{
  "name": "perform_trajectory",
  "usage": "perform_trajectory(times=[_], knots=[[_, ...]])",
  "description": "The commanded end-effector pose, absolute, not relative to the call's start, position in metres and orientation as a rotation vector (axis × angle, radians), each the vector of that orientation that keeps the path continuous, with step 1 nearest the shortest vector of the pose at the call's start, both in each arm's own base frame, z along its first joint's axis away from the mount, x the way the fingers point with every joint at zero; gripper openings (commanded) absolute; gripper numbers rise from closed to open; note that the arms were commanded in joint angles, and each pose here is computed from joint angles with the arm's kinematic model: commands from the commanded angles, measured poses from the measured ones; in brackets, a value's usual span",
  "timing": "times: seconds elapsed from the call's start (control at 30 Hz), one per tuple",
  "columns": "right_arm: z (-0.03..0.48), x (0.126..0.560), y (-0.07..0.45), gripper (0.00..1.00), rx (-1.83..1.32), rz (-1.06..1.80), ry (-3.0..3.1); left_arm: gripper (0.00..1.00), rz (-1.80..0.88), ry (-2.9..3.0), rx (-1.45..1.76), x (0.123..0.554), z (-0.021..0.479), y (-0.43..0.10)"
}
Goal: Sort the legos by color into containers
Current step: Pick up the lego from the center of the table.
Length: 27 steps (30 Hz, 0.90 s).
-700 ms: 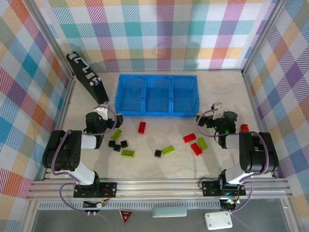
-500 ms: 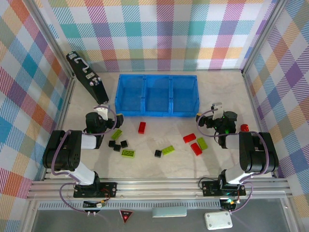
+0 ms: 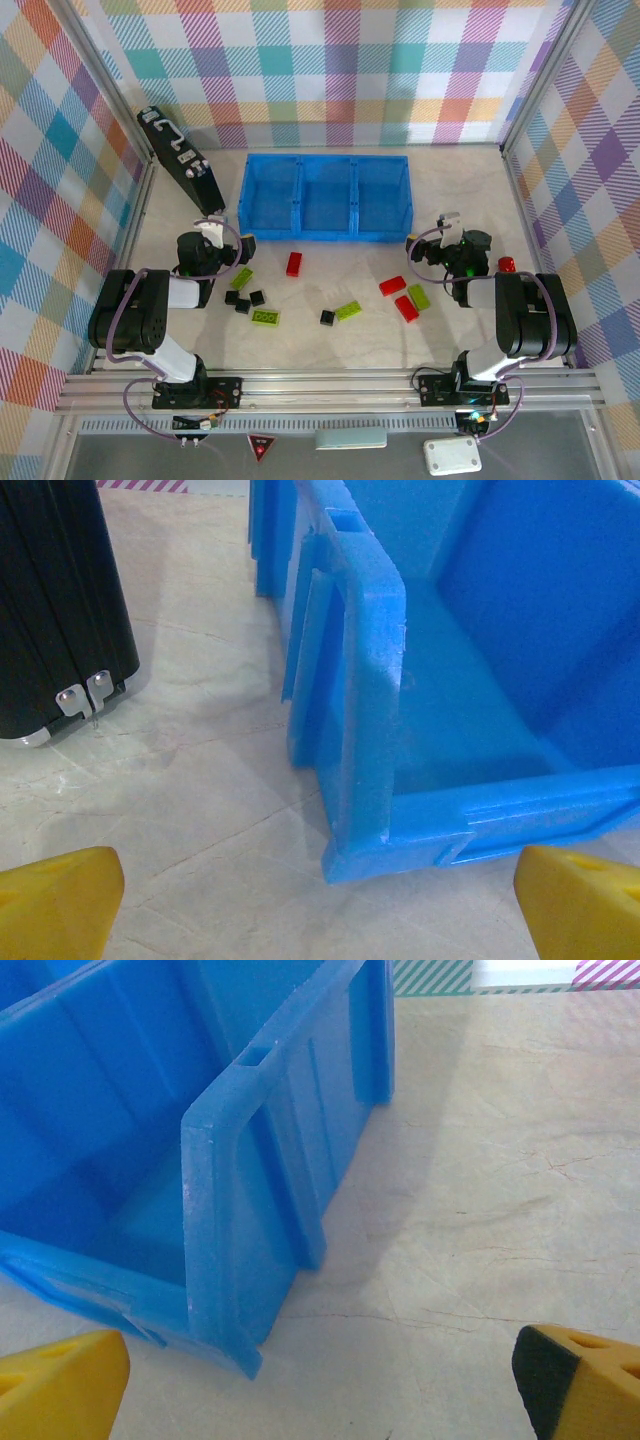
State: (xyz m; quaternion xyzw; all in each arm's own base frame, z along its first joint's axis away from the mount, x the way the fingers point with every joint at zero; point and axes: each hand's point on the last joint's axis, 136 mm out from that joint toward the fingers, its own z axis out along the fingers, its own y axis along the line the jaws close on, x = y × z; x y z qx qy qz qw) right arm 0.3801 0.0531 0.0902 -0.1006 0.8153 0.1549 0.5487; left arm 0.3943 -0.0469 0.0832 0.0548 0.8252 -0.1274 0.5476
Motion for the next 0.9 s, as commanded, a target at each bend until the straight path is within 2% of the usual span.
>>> perform_trajectory(times=[0.0, 0.87], knots=[[0.1, 0.384, 0.056, 0.99, -0.272, 0.377, 1.892, 1.0, -0.31, 1.933, 0.156, 0.392, 0.086, -0.048], [0.112, 0.382, 0.05, 0.99, -0.233, 0.342, 1.893, 1.0, -0.254, 1.908, 0.104, 0.39, 0.094, -0.038]])
